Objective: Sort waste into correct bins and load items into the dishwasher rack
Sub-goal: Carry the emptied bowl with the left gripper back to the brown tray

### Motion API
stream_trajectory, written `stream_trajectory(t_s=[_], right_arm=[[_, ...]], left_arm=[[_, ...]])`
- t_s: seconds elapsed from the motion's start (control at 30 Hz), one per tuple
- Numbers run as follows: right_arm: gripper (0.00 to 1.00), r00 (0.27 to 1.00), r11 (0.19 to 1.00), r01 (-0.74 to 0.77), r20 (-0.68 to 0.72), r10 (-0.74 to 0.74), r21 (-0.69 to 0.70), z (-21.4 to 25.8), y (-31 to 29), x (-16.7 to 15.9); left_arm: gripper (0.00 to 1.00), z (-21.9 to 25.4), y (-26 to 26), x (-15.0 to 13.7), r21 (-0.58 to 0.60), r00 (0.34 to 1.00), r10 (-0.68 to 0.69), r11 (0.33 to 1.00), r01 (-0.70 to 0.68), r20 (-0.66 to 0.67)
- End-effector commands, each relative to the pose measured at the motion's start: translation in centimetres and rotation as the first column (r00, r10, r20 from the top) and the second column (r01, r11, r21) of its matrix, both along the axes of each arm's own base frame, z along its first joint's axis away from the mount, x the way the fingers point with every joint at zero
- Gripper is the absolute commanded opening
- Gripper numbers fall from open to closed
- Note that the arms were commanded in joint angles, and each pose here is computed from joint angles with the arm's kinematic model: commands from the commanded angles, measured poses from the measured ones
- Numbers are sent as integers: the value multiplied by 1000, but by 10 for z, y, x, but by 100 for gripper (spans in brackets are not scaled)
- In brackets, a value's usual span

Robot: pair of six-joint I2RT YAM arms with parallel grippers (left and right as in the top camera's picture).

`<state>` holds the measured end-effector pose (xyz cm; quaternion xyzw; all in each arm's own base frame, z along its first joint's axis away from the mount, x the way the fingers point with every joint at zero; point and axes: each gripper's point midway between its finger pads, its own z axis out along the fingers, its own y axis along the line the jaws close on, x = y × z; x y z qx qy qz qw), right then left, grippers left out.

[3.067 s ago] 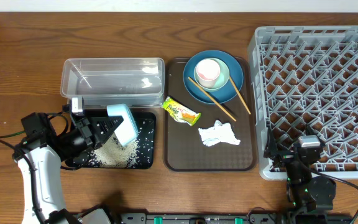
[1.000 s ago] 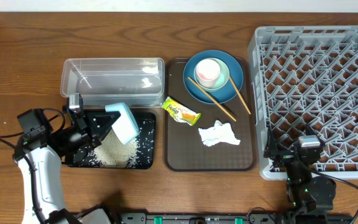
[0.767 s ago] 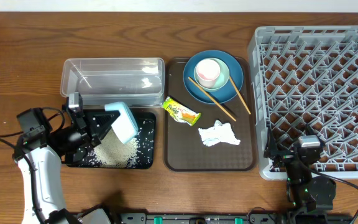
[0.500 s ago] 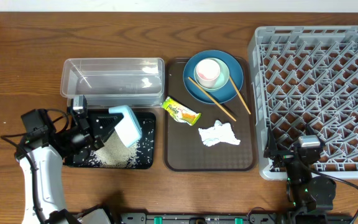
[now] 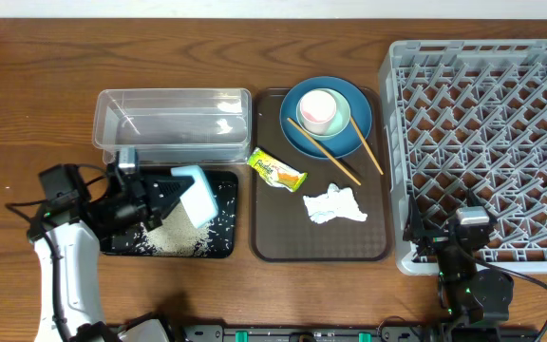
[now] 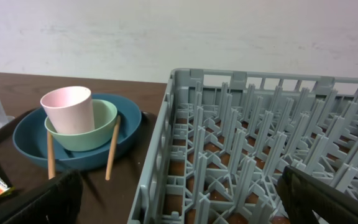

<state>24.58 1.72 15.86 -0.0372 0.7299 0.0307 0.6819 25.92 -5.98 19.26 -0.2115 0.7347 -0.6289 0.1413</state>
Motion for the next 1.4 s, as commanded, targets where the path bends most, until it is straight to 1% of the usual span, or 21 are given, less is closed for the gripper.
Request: stream_trajectory(t_s=[0.0, 0.07, 0.17, 0.33, 0.47, 0.6, 0.7, 1.03, 1.2, 1.37], right_arm=[[99, 1000, 1000, -3, -4, 3, -5, -2, 1, 0], [99, 1000, 1000, -3, -4, 3, -5, -2, 1, 0], [99, 1000, 1000, -3, -4, 3, -5, -2, 1, 0], [99, 1000, 1000, -3, -4, 3, -5, -2, 1, 0], [99, 1000, 1000, -3, -4, 3, -5, -2, 1, 0], [99, 1000, 1000, -3, -4, 3, -5, -2, 1, 0], [99, 1000, 1000, -3, -4, 3, -5, -2, 1, 0], [99, 1000, 1000, -3, -4, 3, -5, -2, 1, 0], [99, 1000, 1000, -3, -4, 3, -5, -2, 1, 0], [99, 1000, 1000, -3, -4, 3, -5, -2, 1, 0]], left_arm=[[6, 2, -14, -4, 17, 998, -56, 998, 56, 17], [6, 0, -25, -8, 34, 995, -97, 995, 97, 20], [6, -9, -42, -14, 93, 986, -166, 982, 166, -1], [6, -23, -74, -30, 176, 956, -292, 939, 294, -38], [6, -27, -94, -38, 210, 928, -370, 905, 369, -36], [6, -49, -102, -37, 328, 926, -361, 866, 378, -113], [6, -59, -109, -38, 396, 921, -364, 832, 388, -136], [6, -67, -138, -39, 516, 910, -397, 757, 400, -121], [6, -76, -152, -47, 603, 895, -430, 686, 407, -115], [6, -79, -173, -54, 681, 871, -489, 619, 391, -56]])
